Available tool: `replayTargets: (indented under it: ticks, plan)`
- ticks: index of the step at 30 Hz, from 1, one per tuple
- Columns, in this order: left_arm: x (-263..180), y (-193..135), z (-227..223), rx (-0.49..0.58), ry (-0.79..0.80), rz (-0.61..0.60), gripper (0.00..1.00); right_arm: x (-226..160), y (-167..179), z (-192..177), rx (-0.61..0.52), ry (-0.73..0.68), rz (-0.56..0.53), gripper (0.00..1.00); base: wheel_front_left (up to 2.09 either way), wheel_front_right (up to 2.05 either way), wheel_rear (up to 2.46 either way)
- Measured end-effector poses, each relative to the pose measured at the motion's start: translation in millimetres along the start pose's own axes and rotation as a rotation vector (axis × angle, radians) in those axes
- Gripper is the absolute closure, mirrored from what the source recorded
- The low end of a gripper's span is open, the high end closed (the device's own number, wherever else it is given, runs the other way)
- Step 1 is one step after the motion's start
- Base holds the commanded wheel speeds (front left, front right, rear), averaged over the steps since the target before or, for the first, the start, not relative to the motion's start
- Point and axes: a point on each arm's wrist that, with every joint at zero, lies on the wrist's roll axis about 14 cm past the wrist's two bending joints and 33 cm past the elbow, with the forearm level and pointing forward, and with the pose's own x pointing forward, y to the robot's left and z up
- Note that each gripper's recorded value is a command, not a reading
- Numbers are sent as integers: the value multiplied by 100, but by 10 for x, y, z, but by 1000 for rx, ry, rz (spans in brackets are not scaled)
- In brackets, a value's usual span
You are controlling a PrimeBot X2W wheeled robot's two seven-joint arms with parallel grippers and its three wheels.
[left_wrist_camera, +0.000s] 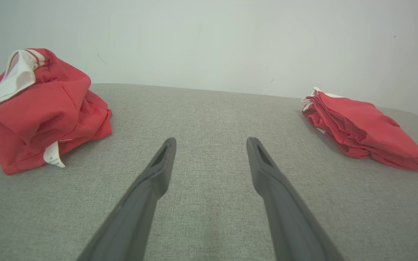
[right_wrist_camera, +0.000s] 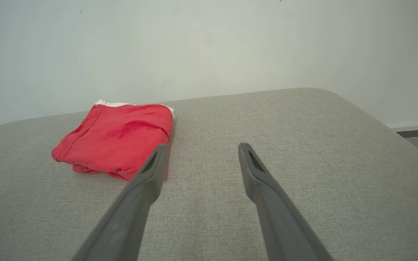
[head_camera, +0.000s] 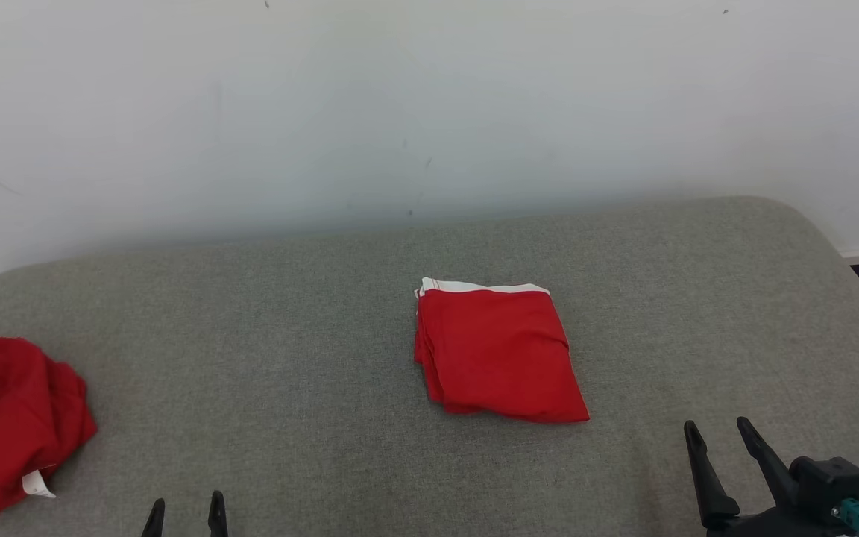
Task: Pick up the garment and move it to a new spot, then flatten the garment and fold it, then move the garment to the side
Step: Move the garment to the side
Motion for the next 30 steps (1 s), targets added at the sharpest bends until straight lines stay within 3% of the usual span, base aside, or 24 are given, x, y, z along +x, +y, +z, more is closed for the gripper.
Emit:
replayTargets:
  ticks: [8, 15, 25, 30]
  plan:
    - [5, -17, -16, -2, 5, 0, 0, 51, 4, -46, -10, 41, 3, 0, 0, 0, 0]
    - [12, -13, 9, -11, -4, 4, 0, 373, 4, 90, 7, 91, 11, 0, 0, 0, 0]
    - [56, 11, 197, -28, -64, 17, 0, 1048, 115, 40, 37, 369, 31, 0, 0, 0, 0]
    - [6, 139, 149, -27, -49, 62, 0, 1315, 266, -159, 55, 502, 44, 0, 0, 0, 0]
